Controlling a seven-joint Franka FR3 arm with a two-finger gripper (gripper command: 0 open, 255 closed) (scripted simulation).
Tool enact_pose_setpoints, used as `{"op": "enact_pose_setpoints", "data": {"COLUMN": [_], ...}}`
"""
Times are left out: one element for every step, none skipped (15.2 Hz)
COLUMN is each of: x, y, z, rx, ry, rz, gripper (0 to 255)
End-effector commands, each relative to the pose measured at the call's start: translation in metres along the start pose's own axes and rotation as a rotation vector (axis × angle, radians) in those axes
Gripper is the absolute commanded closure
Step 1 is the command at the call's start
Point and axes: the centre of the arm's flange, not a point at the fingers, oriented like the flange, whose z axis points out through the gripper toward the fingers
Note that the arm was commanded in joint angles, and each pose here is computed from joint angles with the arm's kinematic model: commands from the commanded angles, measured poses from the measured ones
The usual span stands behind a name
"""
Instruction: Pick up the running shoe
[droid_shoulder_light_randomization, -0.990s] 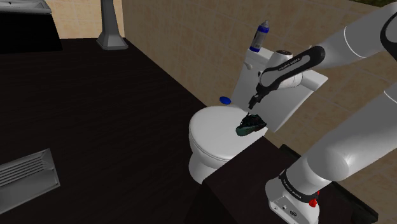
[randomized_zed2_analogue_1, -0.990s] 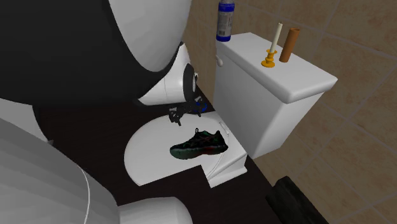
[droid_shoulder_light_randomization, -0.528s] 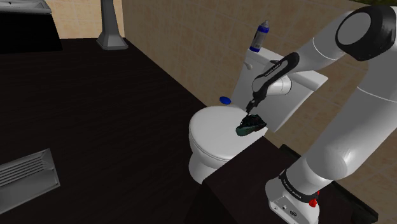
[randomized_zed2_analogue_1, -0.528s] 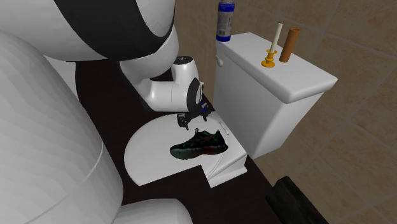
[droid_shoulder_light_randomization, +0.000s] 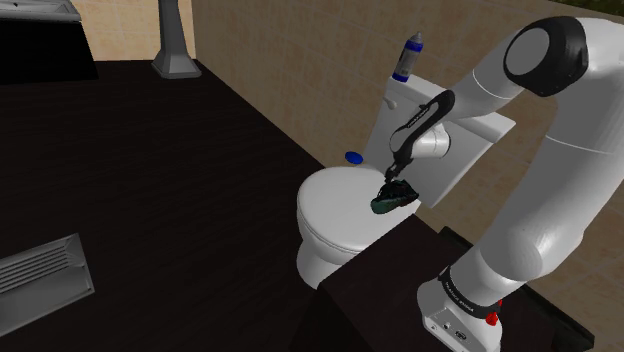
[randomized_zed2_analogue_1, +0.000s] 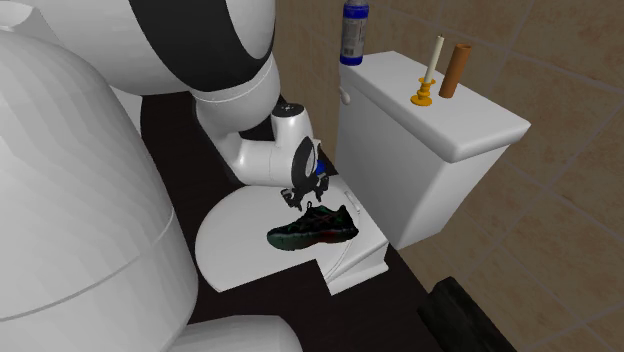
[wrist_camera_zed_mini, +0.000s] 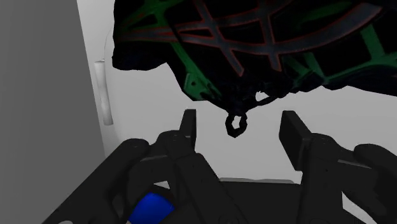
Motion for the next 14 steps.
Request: {"op": "enact_pose_setpoints", "data": {"x": [0.000,0.000,0.000,0.000,0.000,0.000,0.000,0.000,0.000,0.000,0.000,0.000,0.000,0.001], "y": [0.000,0.000,0.000,0.000,0.000,0.000,-0.001,-0.001,0.001,0.001,0.002,0.003,0.004,0.005], "z": [0.001,0.001,0.001,0.001,0.001,0.001,0.001,0.001,0.001,-0.004,-0.010,-0.015,-0.020,-0.025], "rx": [0.000,0.000,0.000,0.000,0.000,0.000,0.000,0.000,0.000,0.000,0.000,0.000,0.000,0.000], "ry": [0.000,0.000,0.000,0.000,0.000,0.000,0.000,0.000,0.000,0.000,0.000,0.000,0.000,0.000], "rz": [0.000,0.000,0.000,0.000,0.000,0.000,0.000,0.000,0.000,0.000,0.000,0.000,0.000,0.000], "gripper": [255,255,255,255,255,255,255,255,255,255,255,255,255,255]}}
